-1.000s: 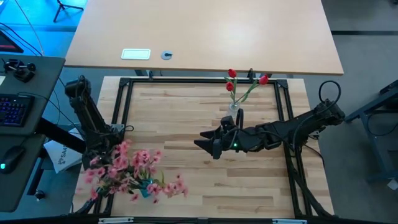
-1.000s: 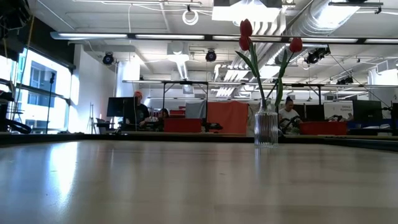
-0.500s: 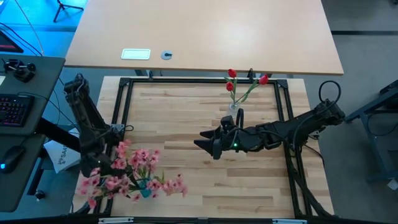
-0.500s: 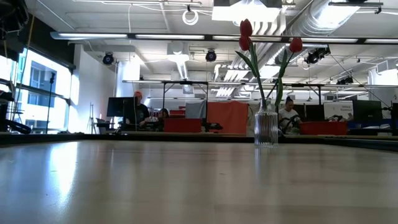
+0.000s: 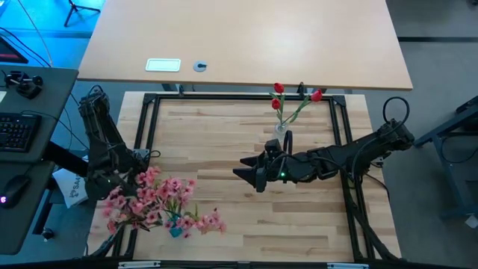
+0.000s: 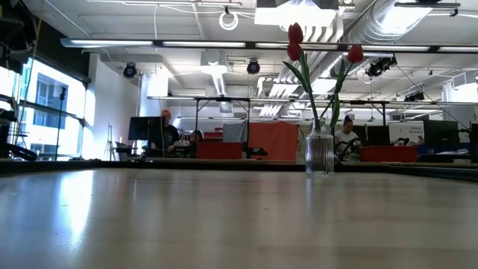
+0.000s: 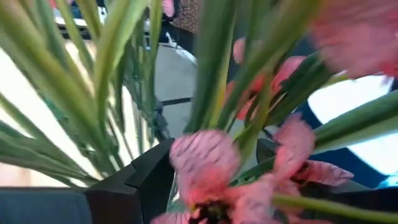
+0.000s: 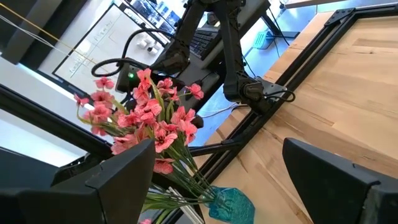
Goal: Sort flowers into vase by color
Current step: Put the pink flower into the blue vase
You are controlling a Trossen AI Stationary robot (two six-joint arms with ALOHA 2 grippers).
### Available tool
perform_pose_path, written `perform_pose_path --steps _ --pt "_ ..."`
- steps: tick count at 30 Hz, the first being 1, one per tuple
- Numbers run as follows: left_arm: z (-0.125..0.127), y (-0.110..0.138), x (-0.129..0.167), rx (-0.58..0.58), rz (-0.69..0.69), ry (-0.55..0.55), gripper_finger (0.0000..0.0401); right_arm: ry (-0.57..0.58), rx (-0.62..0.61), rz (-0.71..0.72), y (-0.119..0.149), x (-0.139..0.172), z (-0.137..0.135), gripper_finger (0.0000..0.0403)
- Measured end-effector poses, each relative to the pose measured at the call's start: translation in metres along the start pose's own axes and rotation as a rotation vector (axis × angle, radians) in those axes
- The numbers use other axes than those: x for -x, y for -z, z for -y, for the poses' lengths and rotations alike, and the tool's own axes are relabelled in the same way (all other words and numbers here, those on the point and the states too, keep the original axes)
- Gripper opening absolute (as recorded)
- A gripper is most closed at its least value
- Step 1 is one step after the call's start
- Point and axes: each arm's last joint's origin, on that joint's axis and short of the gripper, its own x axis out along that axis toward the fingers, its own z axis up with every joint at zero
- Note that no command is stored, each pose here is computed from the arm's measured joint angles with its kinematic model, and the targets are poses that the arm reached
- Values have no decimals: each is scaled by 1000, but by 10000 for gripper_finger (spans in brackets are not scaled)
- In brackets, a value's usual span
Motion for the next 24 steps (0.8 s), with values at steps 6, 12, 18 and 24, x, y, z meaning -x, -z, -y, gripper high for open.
perform_pose_path --steps 6,12,18,24 --pt "-4 9 -4 -72 -68 -74 212 0 -7 -1 0 0 0 348" --pt "-2 17 -15 -94 -120 -103 212 -25 -42 -107 19 -17 5 348" --pt "0 24 -20 -127 -204 -52 212 -27 -64 -187 39 -28 8 348" --pt "-3 25 -14 -170 -318 -76 212 -39 -76 -194 44 -27 5 348"
